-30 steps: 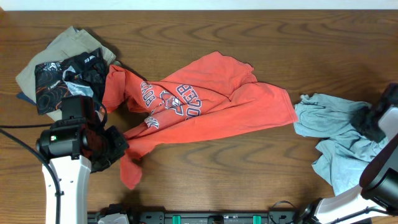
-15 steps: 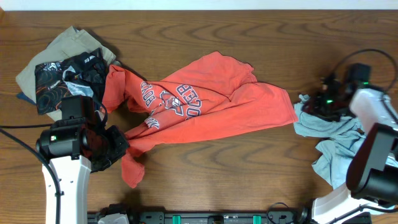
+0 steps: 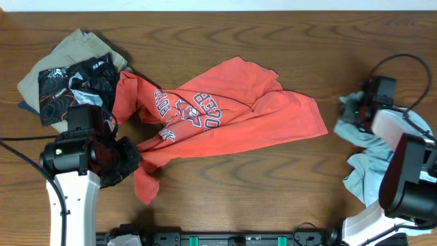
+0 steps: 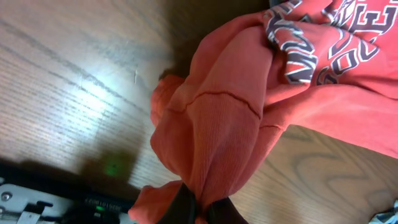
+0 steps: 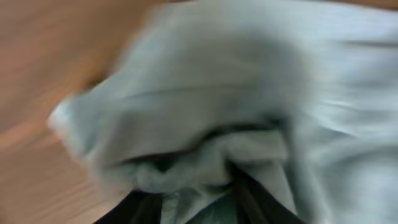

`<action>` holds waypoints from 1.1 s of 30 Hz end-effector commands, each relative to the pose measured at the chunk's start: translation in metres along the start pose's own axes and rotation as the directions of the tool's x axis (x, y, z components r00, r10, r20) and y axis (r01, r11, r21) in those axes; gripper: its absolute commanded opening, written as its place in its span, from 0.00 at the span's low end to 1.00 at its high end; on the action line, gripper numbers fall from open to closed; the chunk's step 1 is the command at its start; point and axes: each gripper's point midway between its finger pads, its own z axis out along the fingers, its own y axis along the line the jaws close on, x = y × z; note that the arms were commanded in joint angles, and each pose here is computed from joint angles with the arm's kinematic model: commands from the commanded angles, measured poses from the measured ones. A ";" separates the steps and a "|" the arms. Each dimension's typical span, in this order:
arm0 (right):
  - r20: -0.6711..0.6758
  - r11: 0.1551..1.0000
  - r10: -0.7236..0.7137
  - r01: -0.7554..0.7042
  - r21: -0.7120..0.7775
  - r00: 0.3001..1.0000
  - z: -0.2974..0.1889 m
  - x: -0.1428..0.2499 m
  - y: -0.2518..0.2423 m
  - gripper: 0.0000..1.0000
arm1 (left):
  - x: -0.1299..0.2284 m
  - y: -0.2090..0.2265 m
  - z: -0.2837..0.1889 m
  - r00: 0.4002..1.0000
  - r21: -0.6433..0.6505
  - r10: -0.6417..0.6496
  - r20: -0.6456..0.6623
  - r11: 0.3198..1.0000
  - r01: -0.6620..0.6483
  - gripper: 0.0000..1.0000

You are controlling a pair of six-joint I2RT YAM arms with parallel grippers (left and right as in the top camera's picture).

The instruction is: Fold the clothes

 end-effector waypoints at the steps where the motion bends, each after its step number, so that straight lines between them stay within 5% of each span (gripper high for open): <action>1: 0.085 0.929 0.224 -0.239 0.283 0.971 -0.001 -0.015 -0.086 0.38 | 0.000 -0.001 -0.001 1.000 0.009 0.009 0.001 1.000 -0.009 0.06; 5: 0.038 0.952 0.293 -0.295 0.084 0.955 -0.007 -0.041 -0.083 0.46 | 0.000 -0.001 -0.001 1.000 0.008 0.010 0.001 1.000 -0.010 0.06; 9: -0.089 0.950 0.180 -0.197 -0.243 0.980 -0.030 -0.047 -0.028 0.55 | -0.001 -0.001 -0.001 1.000 0.009 0.010 0.001 1.000 -0.010 0.06; 13: -0.246 0.870 0.048 -0.162 -0.466 0.968 -0.057 -0.014 0.026 0.62 | 0.000 -0.001 -0.001 1.000 0.008 0.010 0.000 1.000 -0.010 0.06; 22: -0.413 0.886 -0.212 -0.005 -0.464 0.886 -0.056 0.086 0.071 0.68 | -0.001 -0.001 -0.001 1.000 0.009 0.010 0.004 1.000 -0.010 0.06; 33: -0.347 0.880 -0.260 0.073 -0.469 0.901 -0.043 0.116 0.126 0.69 | -0.001 -0.001 -0.001 1.000 0.009 0.011 0.003 1.000 -0.011 0.06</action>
